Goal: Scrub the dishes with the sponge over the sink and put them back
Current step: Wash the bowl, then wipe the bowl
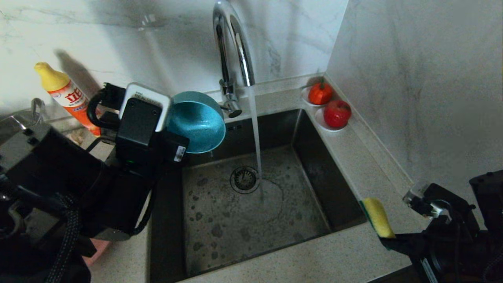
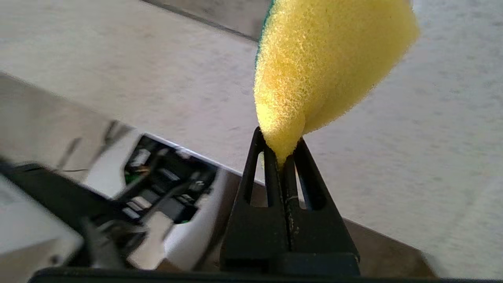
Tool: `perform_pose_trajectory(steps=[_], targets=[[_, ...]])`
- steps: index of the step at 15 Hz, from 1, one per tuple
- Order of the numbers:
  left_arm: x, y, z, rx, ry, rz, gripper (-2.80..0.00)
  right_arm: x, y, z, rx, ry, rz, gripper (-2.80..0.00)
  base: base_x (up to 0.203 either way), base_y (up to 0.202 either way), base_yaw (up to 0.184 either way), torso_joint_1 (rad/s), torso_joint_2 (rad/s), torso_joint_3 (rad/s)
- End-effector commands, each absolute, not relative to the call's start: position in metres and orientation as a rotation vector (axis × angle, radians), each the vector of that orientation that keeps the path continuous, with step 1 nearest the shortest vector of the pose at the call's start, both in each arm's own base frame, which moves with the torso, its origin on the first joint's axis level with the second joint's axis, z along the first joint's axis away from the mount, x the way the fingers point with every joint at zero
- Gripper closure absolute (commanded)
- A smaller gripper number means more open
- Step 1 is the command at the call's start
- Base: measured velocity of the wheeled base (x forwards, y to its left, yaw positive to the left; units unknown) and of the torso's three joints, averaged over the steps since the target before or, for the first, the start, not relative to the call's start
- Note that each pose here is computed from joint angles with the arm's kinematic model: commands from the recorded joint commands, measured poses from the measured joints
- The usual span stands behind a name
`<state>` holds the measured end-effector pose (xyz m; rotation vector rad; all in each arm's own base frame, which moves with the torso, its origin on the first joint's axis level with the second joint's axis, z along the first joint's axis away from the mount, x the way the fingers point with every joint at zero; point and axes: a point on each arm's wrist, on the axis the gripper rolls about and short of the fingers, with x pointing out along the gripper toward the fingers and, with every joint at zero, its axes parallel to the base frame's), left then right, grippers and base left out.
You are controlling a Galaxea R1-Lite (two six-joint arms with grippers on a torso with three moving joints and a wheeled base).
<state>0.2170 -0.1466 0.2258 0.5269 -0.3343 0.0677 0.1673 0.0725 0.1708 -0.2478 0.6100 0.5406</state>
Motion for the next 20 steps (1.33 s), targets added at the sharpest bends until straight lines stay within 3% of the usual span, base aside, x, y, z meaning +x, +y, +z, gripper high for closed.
perform_pose_trajectory(steps=[1, 6, 9, 16, 20], targets=[[0.207, -0.139, 0.24, 0.569, -0.28, 0.049, 0.0, 0.163, 0.073, 0.175, -0.244, 0.588, 0.557, 0.0, 0.0, 0.0, 0.0, 0.0, 0.0, 0.0], [0.171, -0.113, 0.258, 0.734, -0.038, -0.064, 0.0, 0.145, 0.069, 0.187, -0.158, 0.599, 0.692, 0.0, 0.0, 0.0, 0.0, 0.0, 0.0, 0.0], [0.166, -0.113, 0.263, 0.733, 0.069, -0.126, 0.0, 0.131, 0.071, 0.189, -0.131, 0.63, 0.798, 0.0, 0.0, 0.0, 0.0, 0.0, 0.0, 0.0], [0.136, -0.132, 0.284, 0.538, 0.3, -0.388, 0.0, 0.111, 0.084, 0.206, -0.008, 0.693, 0.949, 0.0, 0.0, 0.0, 0.0, 0.0, 0.0, 0.0], [0.114, -0.121, 0.276, 0.5, 0.375, -0.5, 0.0, 0.098, 0.085, 0.219, 0.053, 0.737, 1.046, 0.0, 0.0, 0.0, 0.0, 0.0, 0.0, 0.0]])
